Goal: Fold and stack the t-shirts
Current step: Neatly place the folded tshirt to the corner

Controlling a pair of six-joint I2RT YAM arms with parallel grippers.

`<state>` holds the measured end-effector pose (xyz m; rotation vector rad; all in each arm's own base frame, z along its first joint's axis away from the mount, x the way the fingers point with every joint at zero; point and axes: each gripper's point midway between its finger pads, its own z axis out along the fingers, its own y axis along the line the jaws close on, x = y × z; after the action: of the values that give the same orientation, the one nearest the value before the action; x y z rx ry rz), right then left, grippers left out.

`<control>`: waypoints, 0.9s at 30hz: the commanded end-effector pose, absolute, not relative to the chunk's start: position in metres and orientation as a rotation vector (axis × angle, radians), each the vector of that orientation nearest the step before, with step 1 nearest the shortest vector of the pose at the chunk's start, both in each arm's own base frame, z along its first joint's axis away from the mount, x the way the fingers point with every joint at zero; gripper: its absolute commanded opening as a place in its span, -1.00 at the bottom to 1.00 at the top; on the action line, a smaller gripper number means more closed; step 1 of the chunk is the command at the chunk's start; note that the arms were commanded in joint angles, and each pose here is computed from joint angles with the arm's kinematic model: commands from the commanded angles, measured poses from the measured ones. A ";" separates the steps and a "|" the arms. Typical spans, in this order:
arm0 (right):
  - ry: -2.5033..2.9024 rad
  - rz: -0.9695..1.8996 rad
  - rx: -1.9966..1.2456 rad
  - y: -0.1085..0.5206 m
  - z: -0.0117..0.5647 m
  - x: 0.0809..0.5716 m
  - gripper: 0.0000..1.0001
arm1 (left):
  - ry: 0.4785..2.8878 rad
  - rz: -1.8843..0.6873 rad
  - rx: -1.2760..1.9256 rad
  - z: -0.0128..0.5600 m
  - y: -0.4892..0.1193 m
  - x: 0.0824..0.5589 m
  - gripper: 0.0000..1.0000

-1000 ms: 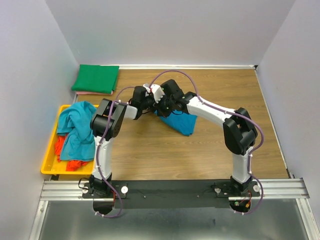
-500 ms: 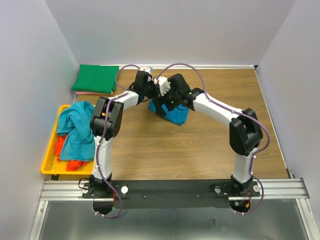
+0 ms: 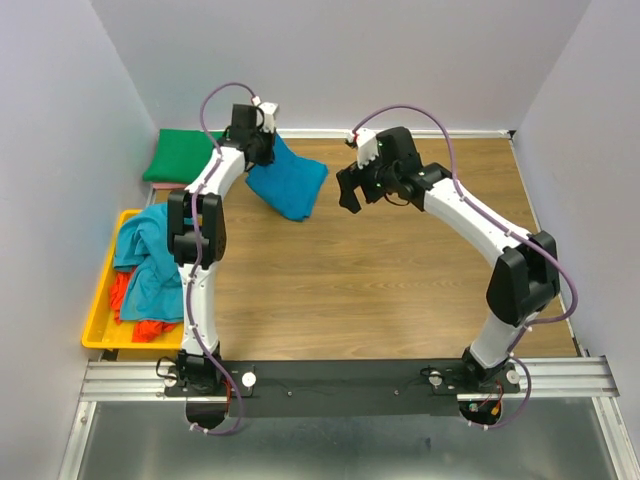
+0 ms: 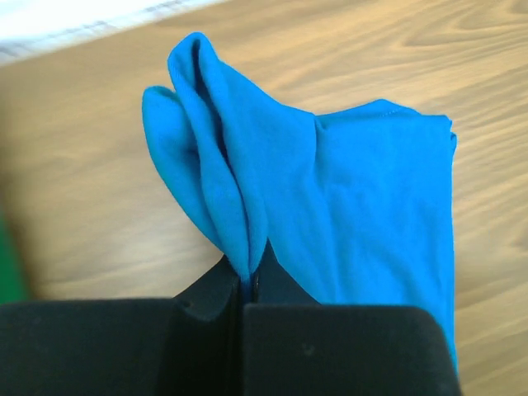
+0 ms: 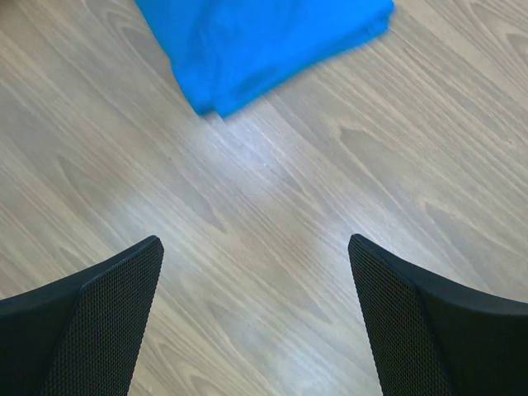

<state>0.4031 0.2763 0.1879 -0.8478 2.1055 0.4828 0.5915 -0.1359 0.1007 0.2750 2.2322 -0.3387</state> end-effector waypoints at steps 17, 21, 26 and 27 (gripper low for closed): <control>2.117 0.394 -0.867 0.250 0.191 0.391 1.00 | 2.014 0.141 0.599 0.209 -0.031 0.636 -1.00; 2.121 0.391 -0.869 0.250 0.190 0.390 1.00 | 1.978 0.145 0.574 0.229 -0.023 0.637 -1.00; 2.124 0.400 -0.874 0.251 0.188 0.390 1.00 | 1.943 0.173 0.593 0.244 -0.019 0.636 -1.00; 2.124 0.402 -0.873 0.252 0.188 0.390 1.00 | 1.939 0.174 0.596 0.245 -0.019 0.636 -1.00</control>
<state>0.3937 0.2610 0.1790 -0.8766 2.1306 0.4274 0.6358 -0.0203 0.1973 0.5845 2.0403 0.1269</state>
